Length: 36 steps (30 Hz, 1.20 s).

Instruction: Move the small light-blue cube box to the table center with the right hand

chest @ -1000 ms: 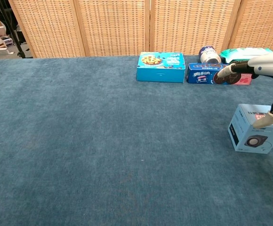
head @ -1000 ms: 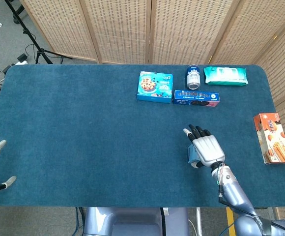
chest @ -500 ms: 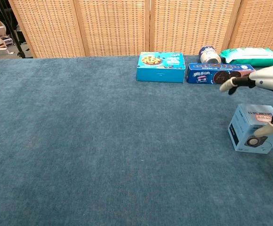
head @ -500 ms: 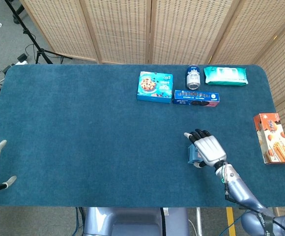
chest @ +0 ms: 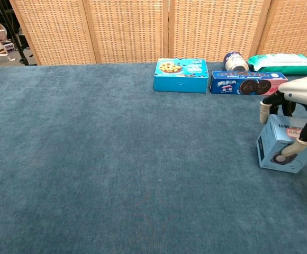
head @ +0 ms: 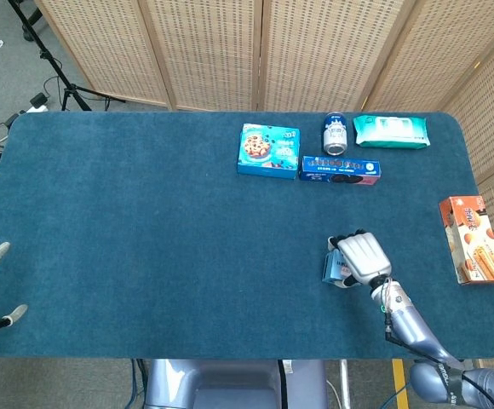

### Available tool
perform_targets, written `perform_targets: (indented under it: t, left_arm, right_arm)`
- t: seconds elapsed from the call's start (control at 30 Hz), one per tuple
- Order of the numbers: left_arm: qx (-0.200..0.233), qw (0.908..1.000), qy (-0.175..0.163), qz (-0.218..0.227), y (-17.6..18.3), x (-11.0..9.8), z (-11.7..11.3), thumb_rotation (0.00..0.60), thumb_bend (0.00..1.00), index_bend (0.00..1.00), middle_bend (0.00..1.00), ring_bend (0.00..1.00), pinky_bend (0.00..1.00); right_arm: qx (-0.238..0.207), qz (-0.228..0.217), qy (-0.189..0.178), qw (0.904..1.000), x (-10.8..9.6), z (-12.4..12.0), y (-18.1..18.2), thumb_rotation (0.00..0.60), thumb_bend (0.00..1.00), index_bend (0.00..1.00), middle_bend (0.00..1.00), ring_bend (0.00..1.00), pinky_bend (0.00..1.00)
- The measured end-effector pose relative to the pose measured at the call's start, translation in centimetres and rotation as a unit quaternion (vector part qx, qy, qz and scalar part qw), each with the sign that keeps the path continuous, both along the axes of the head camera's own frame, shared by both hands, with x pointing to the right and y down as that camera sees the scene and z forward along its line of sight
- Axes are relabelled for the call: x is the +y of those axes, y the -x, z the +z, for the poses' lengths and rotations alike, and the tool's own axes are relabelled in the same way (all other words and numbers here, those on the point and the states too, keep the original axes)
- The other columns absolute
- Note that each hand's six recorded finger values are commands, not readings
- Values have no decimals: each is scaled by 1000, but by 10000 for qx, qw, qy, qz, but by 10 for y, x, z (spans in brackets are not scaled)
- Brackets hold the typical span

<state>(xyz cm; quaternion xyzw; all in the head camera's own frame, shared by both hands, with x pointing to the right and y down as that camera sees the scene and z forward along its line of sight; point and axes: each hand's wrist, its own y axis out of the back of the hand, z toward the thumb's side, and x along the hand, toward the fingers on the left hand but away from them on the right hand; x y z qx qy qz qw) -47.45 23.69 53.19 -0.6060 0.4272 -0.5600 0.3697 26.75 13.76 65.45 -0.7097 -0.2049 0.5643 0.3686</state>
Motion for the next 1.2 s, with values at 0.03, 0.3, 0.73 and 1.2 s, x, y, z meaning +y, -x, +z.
perform_targets:
  t: [0.03, 0.3, 0.73, 1.2]
  left_arm:
    - [-1, 10000, 1, 2, 0, 0, 0, 600, 0, 0, 0, 0, 0]
    - [5, 10000, 15, 22, -1, 0, 1, 600, 0, 0, 0, 0, 0]
    - [19, 10000, -3, 36, -3, 1, 0, 600, 0, 0, 0, 0, 0]
    - [-16, 10000, 5, 19, -3, 1, 1, 600, 0, 0, 0, 0, 0]
  right_arm:
    - [-59, 18, -48, 10000, -1, -2, 1, 600, 105, 458, 563, 480, 330]
    - [-1140, 450, -156, 9923, -5, -16, 11, 600, 236, 466, 563, 481, 330]
    - [-3459, 1162, -455, 9299, -8, 7, -2, 600, 337, 485, 563, 480, 330]
    - [-3466, 787, -231, 9344, 22, 47, 3, 600, 218, 301, 218, 147, 267]
